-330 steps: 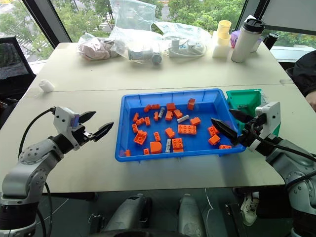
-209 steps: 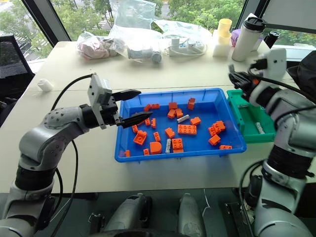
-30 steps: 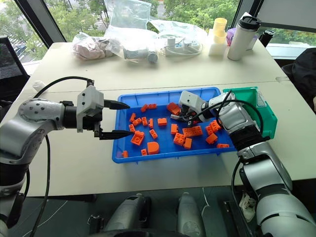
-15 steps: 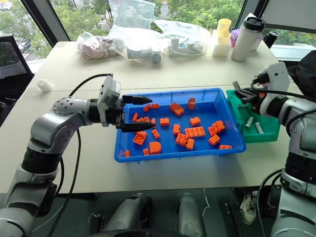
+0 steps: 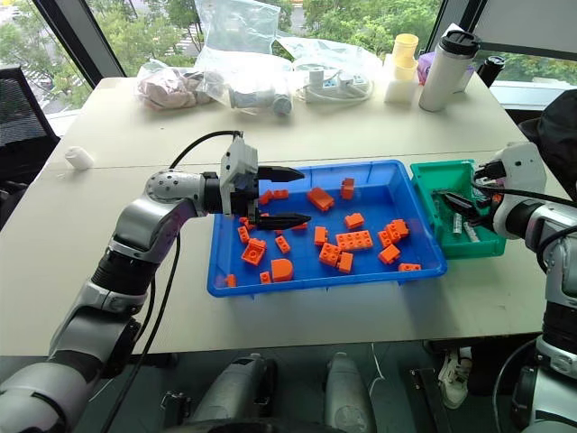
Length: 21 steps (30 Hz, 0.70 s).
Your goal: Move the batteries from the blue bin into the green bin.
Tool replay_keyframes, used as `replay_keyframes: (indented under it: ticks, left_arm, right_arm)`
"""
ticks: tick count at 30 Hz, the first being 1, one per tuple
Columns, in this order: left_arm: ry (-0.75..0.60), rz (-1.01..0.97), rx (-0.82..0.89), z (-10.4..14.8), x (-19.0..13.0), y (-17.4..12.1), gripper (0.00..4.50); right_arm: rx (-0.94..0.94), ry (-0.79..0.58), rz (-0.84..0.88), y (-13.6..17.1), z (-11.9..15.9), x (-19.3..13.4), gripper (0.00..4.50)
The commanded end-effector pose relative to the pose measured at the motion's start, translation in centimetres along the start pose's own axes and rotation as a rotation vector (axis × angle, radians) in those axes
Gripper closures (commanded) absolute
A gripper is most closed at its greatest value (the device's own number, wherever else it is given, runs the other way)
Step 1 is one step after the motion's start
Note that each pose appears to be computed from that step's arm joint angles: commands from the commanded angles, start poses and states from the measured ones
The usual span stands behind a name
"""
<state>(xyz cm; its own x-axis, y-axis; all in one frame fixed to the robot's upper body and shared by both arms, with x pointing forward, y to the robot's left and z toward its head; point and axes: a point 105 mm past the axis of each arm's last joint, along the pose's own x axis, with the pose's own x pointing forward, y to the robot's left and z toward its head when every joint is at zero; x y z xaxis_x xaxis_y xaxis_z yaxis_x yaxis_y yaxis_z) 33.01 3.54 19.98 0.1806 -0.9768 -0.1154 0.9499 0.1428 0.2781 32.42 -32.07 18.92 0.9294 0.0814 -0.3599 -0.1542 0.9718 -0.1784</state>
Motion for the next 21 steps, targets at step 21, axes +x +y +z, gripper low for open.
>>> replay_keyframes:
  ticks: [21]
  left_arm:
    - [0.065,1.37,-0.141,-3.1,-18.3,0.6,0.0]
  right_arm:
    - [0.177,-0.734,-0.054,5.8,2.4,-4.8,0.07]
